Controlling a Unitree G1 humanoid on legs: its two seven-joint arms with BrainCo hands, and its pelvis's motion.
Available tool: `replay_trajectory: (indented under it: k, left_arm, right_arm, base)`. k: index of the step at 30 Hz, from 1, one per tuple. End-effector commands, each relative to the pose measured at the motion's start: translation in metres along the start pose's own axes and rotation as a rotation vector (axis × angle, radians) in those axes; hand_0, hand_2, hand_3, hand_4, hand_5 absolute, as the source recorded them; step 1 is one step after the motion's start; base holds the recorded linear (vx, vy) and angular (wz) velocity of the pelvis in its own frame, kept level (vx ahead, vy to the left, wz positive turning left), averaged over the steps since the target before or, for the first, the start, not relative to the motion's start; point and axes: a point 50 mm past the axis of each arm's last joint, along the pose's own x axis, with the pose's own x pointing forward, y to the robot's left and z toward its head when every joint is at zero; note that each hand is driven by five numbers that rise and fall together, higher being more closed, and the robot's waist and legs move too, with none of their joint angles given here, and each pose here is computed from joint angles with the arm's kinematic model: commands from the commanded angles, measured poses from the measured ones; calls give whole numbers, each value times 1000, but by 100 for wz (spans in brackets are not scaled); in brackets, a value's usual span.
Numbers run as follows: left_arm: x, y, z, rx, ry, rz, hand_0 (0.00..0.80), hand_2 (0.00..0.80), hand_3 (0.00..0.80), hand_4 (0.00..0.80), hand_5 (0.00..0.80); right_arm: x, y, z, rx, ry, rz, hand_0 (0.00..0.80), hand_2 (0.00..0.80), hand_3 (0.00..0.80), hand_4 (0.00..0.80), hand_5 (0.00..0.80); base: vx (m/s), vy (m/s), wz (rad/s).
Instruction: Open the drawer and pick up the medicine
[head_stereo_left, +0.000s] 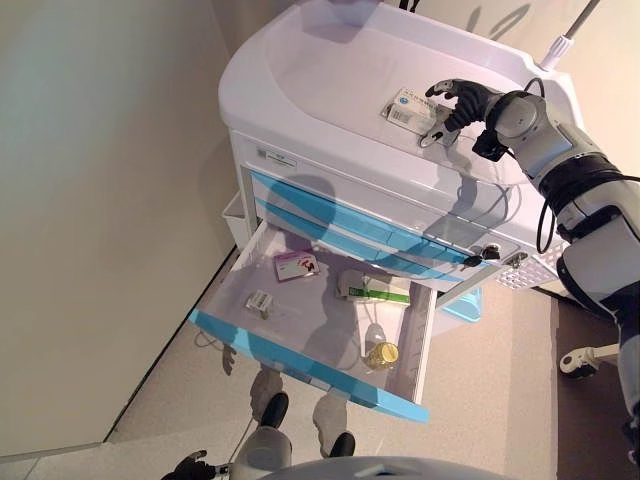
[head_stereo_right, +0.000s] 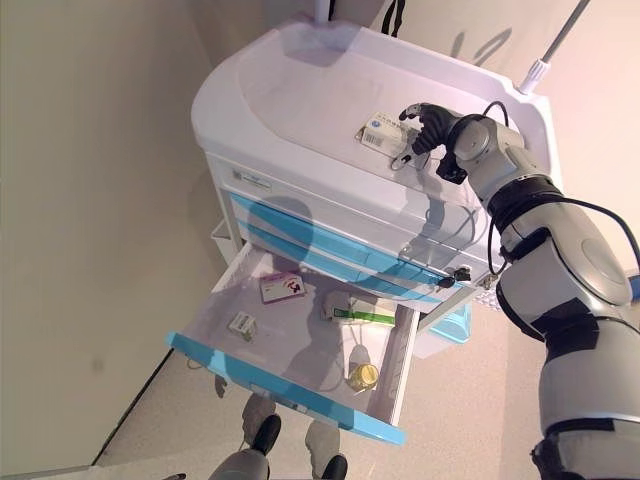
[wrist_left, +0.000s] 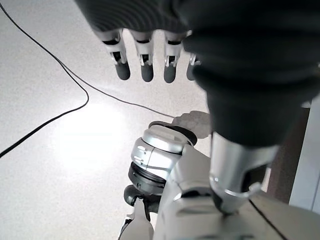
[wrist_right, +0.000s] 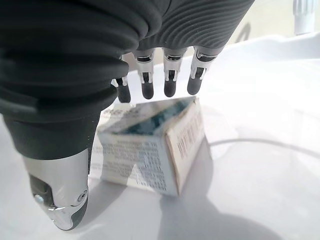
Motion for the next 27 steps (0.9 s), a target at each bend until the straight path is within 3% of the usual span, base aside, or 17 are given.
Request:
replay_trajectory:
  k: [1, 10, 20, 23, 27]
  left_arm:
    - [1, 3, -1, 17, 27, 5, 0, 0, 0, 0, 0]
    - [1, -3, 2, 33, 5, 10, 0, 0, 0, 0, 0]
    - [0, -10, -7, 38, 14, 21, 0, 0, 0, 0, 0]
    - [-1, -11, -11, 40, 20, 18, 0, 0, 0, 0, 0]
    - [-1, -16, -15, 41, 40, 25, 0, 0, 0, 0, 0]
  right_arm:
    - [-5, -27, 12, 14, -55, -134, 0, 0, 0, 0, 0]
    - [-24, -65, 9, 132, -153, -399, 0, 0, 0, 0, 0]
    - [-69, -94, -16, 603, -403, -695, 0, 0, 0, 0, 0]
    - [-73, -89, -24, 667, -423, -710, 0, 0, 0, 0, 0]
    - [-90, -75, -51, 884, -447, -859, 0, 0, 0, 0, 0]
  base:
    - [0, 0, 0]
    - [-10, 22, -6]
    - [5, 35, -16]
    - [20, 25, -39]
    - [20, 29, -32]
